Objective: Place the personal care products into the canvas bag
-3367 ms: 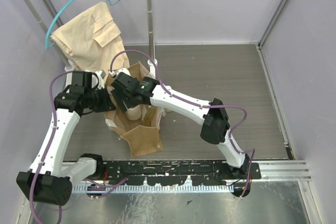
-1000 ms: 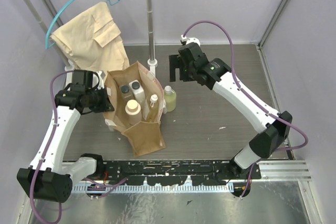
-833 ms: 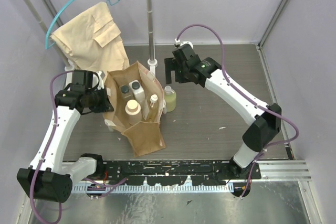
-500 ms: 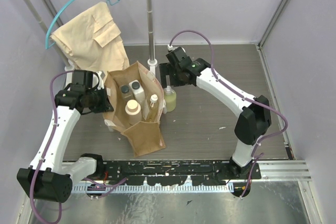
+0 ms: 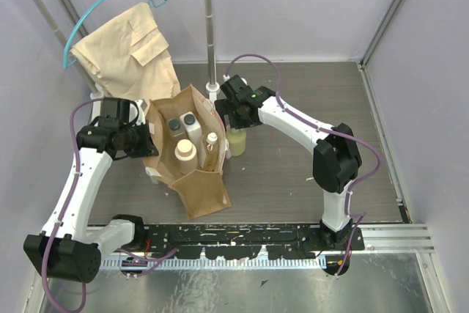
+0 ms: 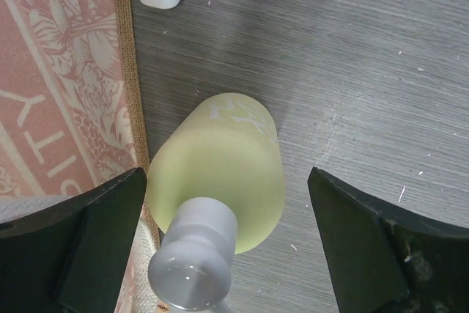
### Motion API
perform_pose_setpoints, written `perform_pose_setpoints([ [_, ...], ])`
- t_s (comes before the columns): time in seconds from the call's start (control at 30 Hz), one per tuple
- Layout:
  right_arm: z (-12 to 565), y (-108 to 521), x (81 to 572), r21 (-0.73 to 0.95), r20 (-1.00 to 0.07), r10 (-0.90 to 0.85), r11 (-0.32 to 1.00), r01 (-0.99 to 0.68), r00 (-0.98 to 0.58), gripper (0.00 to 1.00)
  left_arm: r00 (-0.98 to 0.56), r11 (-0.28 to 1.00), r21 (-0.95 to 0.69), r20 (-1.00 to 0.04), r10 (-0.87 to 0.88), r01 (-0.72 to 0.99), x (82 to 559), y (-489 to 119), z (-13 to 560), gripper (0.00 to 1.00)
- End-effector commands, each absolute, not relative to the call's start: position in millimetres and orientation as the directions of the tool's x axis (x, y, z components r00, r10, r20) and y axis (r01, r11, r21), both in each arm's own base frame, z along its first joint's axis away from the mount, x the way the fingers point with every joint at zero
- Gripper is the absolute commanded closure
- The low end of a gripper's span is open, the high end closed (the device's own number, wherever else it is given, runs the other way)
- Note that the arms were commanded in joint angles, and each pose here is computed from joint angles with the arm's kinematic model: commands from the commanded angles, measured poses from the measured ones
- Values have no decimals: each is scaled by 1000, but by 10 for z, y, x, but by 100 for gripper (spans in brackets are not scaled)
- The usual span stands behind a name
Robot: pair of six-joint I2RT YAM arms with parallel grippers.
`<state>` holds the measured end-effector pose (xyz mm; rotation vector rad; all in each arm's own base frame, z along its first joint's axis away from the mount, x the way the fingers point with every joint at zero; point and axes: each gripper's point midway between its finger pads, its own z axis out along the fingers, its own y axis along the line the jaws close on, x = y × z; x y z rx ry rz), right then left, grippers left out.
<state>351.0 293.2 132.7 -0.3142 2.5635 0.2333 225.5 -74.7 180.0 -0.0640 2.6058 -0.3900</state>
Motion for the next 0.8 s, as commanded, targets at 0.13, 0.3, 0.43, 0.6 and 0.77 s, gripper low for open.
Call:
perform_pose_setpoints([
  [0.13,1414,3061,3532,106,-561,-168,957,-271,-811,3,-881,960,-278,-463,-97,41,2254,-748,1787,100],
  [0.3,1267,3051,3474,76,-535,-191,959,-272,-823,6,-881,958,-285,-463,-98,43,2257,-760,1787,100],
  [0.43,1167,3046,3458,48,-518,-207,962,-270,-830,8,-882,956,-291,-460,-101,42,2258,-771,1781,100],
  [0.6,1111,3050,3451,36,-505,-222,960,-277,-834,23,-882,956,-290,-461,-100,43,2255,-769,1782,100],
  [0.77,1117,3042,3441,33,-504,-227,959,-281,-833,52,-883,956,-290,-459,-100,42,2256,-770,1777,100],
])
